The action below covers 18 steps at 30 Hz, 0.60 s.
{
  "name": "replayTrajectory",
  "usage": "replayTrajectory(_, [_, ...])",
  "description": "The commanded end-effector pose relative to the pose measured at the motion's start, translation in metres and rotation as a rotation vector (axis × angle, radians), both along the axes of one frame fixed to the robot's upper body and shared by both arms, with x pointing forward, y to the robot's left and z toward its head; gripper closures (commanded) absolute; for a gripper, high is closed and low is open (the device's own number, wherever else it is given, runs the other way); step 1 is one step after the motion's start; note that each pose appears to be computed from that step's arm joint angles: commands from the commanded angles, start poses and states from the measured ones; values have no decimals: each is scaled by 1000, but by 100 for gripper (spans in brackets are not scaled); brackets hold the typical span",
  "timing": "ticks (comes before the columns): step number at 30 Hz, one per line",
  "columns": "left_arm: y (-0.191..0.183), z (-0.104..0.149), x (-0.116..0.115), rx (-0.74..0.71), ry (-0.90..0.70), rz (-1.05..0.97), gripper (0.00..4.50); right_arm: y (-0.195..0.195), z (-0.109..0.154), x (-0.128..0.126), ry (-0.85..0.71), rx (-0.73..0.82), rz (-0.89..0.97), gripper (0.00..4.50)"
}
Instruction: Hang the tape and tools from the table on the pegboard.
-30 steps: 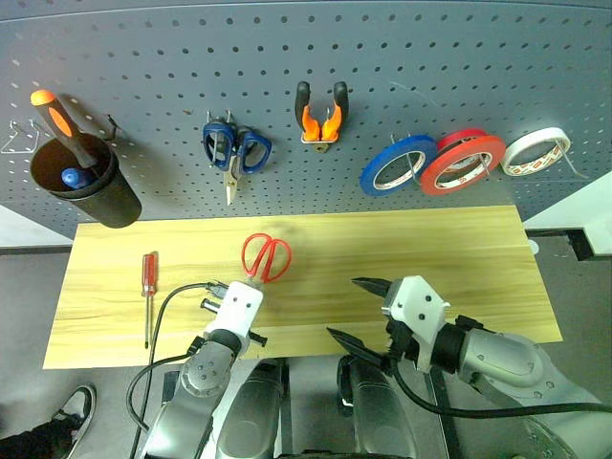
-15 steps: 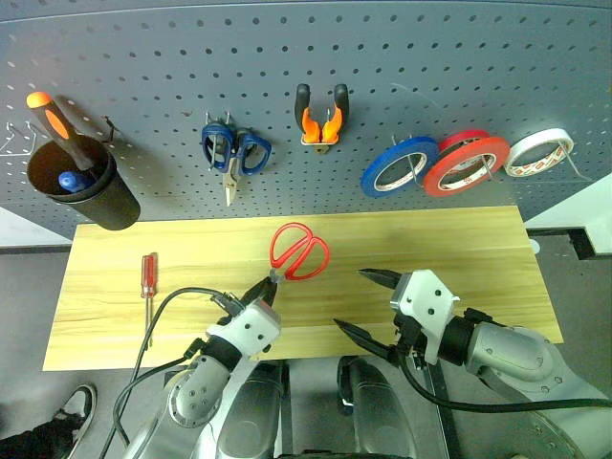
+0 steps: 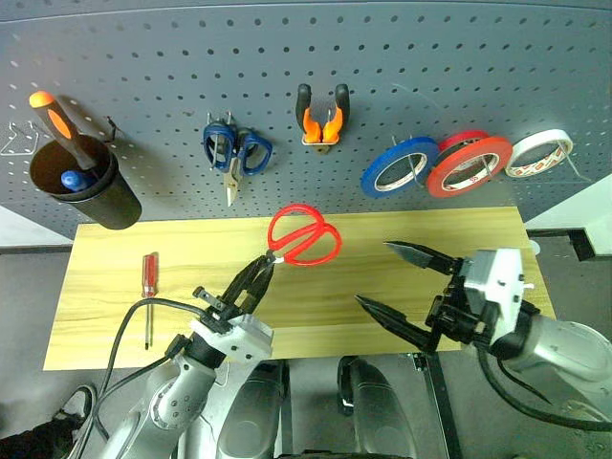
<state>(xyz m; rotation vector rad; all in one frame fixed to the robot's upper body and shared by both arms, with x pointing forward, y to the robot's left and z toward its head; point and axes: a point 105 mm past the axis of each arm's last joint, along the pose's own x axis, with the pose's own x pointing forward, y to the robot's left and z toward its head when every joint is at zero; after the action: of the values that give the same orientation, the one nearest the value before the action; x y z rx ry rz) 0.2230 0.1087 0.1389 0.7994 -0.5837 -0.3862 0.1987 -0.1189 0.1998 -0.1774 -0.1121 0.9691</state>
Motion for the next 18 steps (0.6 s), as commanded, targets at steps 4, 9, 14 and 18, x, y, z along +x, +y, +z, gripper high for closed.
replayTrajectory(4, [-2,28,-10,-45,-157,-39,425,-1,8,-5,-43,-10,23,0])
replayTrajectory(9, [3,45,-10,-45,-250,-24,425,-4,1,3,-35,-37,18,0])
replayTrajectory(14, [23,54,-7,-19,-296,92,425,-9,-1,12,-45,-58,22,0])
replayTrajectory(18, [37,55,-3,-12,-298,179,425,-10,-2,18,-51,-69,34,0])
